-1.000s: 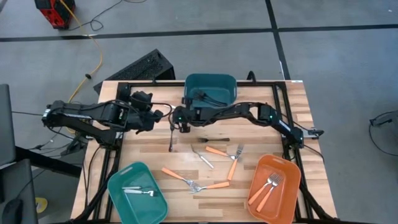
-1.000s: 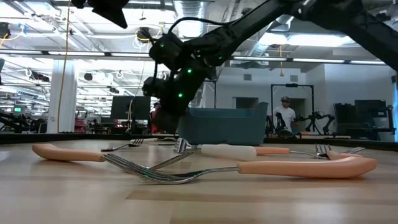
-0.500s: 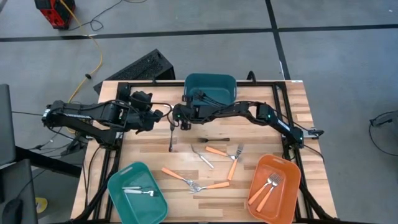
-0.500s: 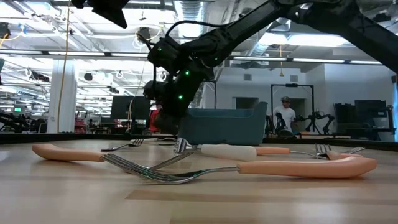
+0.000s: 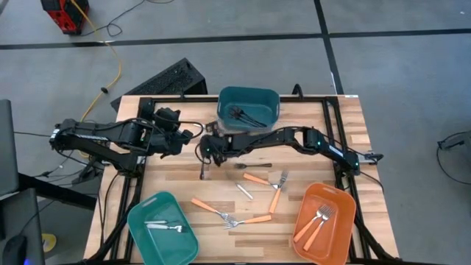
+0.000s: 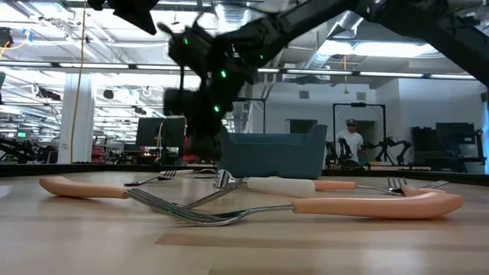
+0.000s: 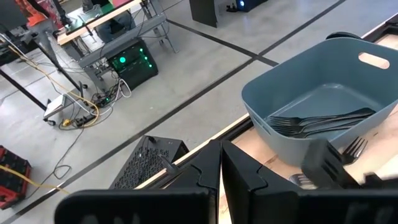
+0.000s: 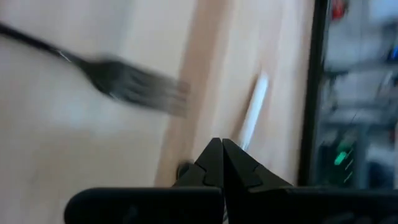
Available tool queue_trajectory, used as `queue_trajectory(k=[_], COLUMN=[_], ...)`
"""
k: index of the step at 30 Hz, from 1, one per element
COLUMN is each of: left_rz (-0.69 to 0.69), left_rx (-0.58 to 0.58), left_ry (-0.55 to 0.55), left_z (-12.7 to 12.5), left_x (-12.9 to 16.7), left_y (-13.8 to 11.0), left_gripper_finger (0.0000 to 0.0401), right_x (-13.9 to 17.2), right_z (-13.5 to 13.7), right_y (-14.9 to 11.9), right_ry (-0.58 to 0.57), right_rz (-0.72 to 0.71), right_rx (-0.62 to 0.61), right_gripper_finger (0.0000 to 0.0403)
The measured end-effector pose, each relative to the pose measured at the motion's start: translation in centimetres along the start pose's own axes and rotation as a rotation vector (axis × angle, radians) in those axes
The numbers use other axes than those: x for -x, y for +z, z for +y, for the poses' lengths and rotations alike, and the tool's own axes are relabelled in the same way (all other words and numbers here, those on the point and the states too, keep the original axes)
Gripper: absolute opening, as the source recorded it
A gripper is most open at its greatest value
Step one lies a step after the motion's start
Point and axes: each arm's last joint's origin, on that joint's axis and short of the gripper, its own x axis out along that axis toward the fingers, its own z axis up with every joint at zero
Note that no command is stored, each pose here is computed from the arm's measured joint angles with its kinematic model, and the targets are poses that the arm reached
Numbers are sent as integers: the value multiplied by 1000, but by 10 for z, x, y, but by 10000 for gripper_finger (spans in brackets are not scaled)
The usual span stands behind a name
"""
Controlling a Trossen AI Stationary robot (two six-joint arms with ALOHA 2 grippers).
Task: Sort silverware by color (type)
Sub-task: Put the white fork into the green blue bin
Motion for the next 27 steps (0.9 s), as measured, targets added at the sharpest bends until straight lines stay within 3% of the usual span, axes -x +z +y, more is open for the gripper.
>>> queue_trajectory(k=[5,10,15,19,27], left_rz=[-6,-14,-15,-15,-14], left_rx=[-14,-14,-15,-15,-14], left_ry=[8,18,18,18,18], left_z=[0,1,1,1,1], left_x=[0,0,0,0,0], left_y=[0,0,0,0,0], left_gripper_finger=[0,0,0,0,0], right_x=[14,0,-13,-15,-30], right_z=[-15,-53,-63,-63,-66], right_y=[23,10,-10,-14,-31], right_ry=[-33,-129,-1,7,77], right_rz=[-138,-170,-198,-167,-137], right_rx=[60,-11,53,122,93], right_gripper_finger=[15,15,15,15,15])
